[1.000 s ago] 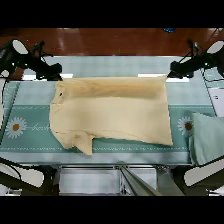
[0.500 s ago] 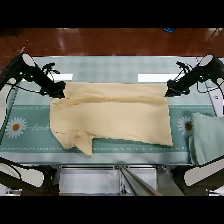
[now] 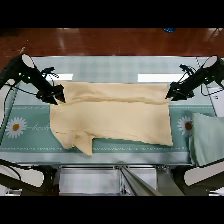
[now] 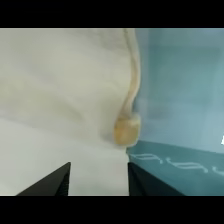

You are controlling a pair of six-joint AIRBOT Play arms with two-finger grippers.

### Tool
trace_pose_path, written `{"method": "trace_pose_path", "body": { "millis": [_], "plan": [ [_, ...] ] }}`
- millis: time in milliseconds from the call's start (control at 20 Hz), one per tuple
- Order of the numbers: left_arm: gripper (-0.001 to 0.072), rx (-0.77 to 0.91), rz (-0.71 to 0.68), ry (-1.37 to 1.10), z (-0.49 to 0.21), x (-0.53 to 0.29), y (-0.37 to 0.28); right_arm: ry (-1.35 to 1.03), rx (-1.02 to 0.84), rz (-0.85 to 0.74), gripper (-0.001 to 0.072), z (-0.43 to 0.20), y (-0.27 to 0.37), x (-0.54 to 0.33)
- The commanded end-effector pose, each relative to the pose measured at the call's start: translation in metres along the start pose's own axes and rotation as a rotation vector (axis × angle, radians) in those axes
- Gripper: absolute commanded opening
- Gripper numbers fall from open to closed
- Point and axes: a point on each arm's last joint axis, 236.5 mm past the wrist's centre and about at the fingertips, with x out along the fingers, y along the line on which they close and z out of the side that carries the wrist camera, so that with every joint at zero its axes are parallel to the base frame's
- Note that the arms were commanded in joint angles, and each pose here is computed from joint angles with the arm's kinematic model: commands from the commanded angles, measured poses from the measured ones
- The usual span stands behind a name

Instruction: Fold the shirts.

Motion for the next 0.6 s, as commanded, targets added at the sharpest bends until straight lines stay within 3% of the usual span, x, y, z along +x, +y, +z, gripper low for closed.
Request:
{"method": "trace_pose_path", "body": {
  "millis": [0,200,450,550],
  "plan": [
    [0.0503,-0.033,0.02,-0.045,-0.023,-0.014,0.014,-0.121,0.041,-0.011,0.0414,-0.012,-0.011,-0.016],
    [0.0503,-0.239,-0.026,-0.193,-0.076,-0.009,0.06,-0.283,0.043,0.118,0.0413,-0.052,-0.001,-0.01],
    [0.0503,-0.521,-0.382,-0.255,-0.137,0.032,0.048,-0.392,0.065,0.337,0.0414,-0.085,0.035,0.002],
    [0.0503,-0.542,-0.42,-0.229,-0.153,0.049,0.042,-0.406,0.008,0.363,0.0413,-0.09,0.055,-0.003]
  ]
}}
